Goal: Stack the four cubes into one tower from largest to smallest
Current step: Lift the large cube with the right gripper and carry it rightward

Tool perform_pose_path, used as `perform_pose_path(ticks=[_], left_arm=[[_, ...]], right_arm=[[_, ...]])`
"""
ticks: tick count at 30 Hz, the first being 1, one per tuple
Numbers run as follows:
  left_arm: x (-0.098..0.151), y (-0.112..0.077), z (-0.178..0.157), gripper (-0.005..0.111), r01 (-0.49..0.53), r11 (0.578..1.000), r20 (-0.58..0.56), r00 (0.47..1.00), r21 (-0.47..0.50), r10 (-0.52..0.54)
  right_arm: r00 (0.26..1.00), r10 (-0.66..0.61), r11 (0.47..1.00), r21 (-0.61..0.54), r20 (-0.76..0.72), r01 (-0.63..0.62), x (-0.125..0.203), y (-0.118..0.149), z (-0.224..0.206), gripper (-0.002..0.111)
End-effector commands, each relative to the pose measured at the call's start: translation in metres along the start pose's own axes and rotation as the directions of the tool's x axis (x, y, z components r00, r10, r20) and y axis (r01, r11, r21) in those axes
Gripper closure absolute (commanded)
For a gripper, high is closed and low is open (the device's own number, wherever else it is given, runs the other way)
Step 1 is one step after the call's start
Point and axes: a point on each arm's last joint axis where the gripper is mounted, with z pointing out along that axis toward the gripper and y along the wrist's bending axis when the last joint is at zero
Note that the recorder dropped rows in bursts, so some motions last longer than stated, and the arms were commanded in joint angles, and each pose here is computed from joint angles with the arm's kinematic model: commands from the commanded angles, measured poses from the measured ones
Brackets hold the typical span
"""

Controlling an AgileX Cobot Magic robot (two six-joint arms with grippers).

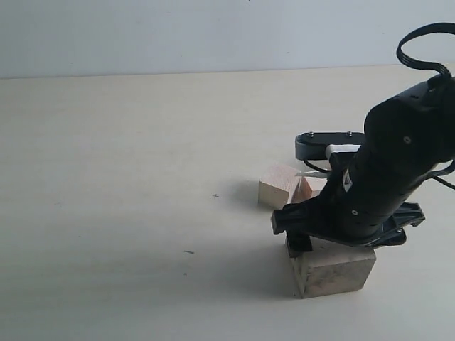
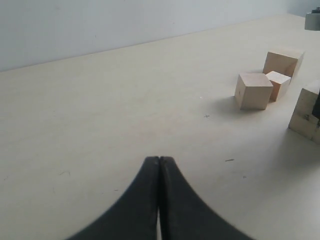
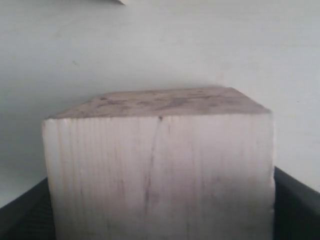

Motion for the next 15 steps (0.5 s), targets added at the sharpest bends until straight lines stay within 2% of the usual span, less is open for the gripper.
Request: perform_pose_path(ticks=[1, 10, 15], left_arm=[[0.000, 0.000, 0.000, 0.107, -0.002, 1.000, 0.009, 1.000, -0.008, 0.002], [0.000, 0.000, 0.000, 0.107, -0.002, 1.000, 0.009, 1.000, -0.008, 0.002], [0.000, 0.000, 0.000, 0.107, -0.002, 1.000, 0.009, 1.000, -0.008, 0.002]], right_arm=[[1.000, -0.014, 1.000, -0.003, -0.006, 0.013, 0.000, 0.000, 0.002, 0.038], [0.993, -0.079, 0.997, 0.008, 0.088, 0.078, -0.002, -0.003, -0.020, 0.030], [0.994, -0.076, 0.997, 0.014, 0.076, 0.076, -0.001, -0.004, -0.019, 0.012]])
